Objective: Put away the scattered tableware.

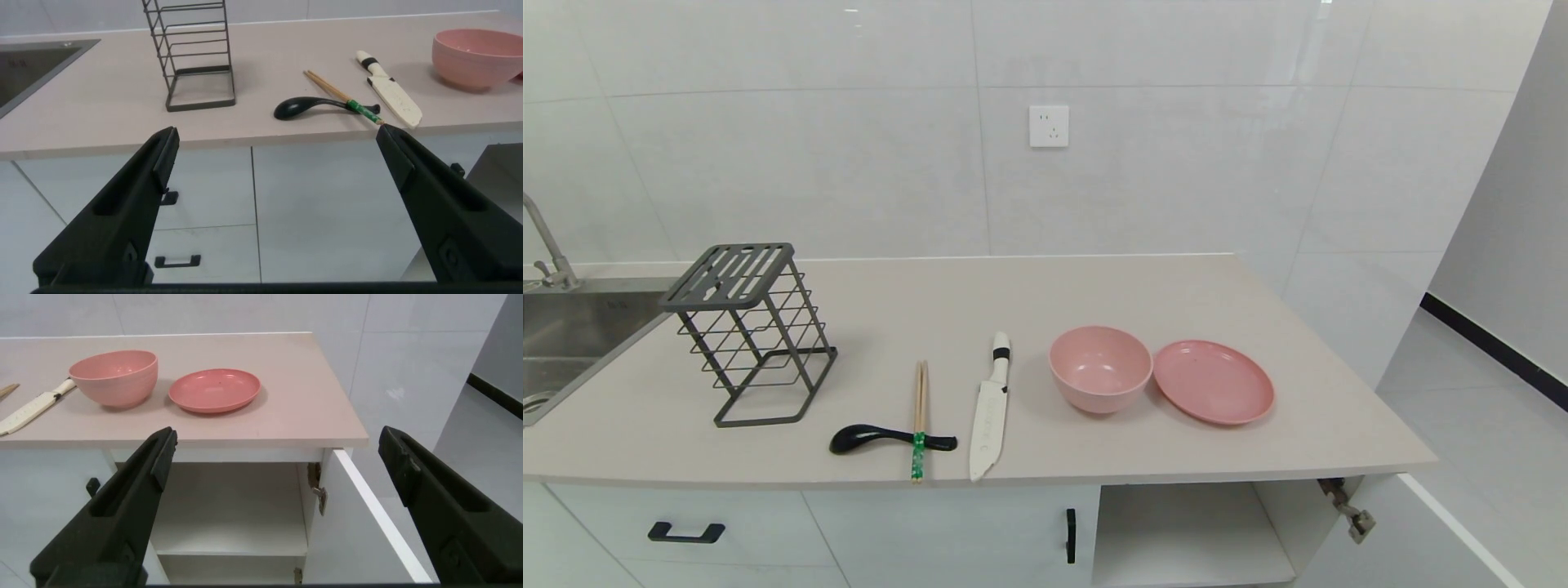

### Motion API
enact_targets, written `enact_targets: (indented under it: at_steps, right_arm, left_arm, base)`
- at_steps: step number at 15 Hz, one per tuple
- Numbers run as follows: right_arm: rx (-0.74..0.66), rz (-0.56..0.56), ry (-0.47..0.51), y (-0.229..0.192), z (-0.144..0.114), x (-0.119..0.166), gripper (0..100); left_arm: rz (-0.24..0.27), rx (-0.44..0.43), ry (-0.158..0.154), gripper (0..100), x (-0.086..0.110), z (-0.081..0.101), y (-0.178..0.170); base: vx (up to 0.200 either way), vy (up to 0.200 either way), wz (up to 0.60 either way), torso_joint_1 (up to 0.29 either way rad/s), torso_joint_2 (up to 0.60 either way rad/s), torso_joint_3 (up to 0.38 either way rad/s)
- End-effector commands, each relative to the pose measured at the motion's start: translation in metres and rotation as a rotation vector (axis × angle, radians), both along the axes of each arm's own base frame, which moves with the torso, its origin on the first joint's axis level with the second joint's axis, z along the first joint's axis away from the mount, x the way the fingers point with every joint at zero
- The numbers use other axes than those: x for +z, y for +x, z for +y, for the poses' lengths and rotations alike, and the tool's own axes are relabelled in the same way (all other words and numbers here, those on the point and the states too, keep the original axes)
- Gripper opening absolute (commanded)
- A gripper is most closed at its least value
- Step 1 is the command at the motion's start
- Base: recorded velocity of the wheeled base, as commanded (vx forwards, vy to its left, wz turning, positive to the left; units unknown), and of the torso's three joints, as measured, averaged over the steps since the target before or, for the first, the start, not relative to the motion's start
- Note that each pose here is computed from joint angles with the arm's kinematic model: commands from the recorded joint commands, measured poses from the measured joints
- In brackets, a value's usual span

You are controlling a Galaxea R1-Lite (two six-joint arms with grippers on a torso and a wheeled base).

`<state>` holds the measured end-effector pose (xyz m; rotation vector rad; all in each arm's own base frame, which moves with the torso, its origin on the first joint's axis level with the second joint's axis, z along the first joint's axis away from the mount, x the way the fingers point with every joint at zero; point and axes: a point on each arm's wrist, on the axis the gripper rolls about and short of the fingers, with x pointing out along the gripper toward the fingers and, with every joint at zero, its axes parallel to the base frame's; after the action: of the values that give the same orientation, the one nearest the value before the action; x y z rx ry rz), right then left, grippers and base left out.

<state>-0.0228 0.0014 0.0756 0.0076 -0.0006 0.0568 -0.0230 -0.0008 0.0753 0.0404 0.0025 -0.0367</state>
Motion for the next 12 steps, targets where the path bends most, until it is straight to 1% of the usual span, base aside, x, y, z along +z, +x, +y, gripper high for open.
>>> enact_targets:
  at_steps: [1,12]
  right_arm:
    - [0.0,-0.001,0.0,0.0,0.0,0.0,100]
    - [0.0,-0.001,0.0,0.0,0.0,0.0,100]
  left_arm:
    - [0.001,0.001,-0.001,100,0.0,0.0,0.0001]
    - [0.0,0.0,0.001,100,0.0001,0.0,0.0001]
  base:
    - [0.0,0.0,0.0,0.0,0.0,0.0]
    - [0.0,0.0,0.0,0.0,0.0,0.0]
